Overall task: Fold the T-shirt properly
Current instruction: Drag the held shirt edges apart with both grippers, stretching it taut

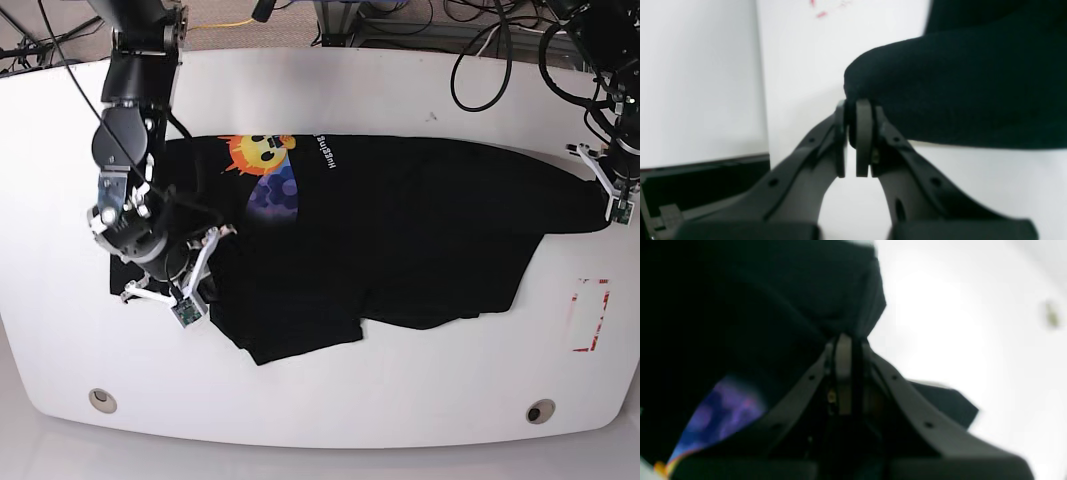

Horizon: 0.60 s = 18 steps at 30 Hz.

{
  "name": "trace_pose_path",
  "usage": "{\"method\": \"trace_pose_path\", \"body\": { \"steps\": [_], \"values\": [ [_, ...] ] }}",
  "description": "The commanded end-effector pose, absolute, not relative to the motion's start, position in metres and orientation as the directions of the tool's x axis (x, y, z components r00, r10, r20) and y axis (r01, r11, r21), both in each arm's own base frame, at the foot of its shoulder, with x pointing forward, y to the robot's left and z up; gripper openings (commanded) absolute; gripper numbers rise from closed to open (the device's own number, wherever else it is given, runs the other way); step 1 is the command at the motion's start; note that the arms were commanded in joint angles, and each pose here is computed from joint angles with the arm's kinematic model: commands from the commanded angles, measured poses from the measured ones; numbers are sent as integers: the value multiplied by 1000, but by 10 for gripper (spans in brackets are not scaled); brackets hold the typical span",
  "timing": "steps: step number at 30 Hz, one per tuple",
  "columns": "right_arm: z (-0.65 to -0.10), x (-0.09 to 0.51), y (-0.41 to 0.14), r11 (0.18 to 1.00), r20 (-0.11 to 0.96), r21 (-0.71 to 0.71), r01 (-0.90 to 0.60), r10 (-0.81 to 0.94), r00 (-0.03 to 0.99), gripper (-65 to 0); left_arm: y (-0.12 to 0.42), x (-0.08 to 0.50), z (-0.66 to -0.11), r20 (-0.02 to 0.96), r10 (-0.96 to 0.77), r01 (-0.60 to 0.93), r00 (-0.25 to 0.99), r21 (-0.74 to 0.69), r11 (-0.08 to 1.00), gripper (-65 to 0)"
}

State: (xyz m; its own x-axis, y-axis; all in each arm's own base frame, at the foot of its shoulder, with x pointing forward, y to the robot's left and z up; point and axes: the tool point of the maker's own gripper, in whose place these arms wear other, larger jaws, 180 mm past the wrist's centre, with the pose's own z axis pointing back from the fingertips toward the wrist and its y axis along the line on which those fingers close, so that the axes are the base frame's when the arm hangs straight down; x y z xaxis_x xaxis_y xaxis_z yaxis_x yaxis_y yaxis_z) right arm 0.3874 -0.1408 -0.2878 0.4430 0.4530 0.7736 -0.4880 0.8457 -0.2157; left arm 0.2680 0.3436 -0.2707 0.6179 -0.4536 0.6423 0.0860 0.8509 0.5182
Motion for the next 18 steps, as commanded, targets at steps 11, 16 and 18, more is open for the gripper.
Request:
{"method": "trace_pose_path", "body": {
  "steps": [11,16,18],
  "values": [
    [-233,340,-187,873,844,-287,-394,425,328,-650,334,300,-233,698,-499,64,514,549,834,-633],
    [-245,330,-209,892,820,-259,-371,406,404,-650,339,300,-229,686,-515,67,515,567,821,-633],
    [-251,324,-208,895,815,-245,-372,398,422,-650,338,301,-230,685,-516,68,514,567,821,-633]
  ]
}}
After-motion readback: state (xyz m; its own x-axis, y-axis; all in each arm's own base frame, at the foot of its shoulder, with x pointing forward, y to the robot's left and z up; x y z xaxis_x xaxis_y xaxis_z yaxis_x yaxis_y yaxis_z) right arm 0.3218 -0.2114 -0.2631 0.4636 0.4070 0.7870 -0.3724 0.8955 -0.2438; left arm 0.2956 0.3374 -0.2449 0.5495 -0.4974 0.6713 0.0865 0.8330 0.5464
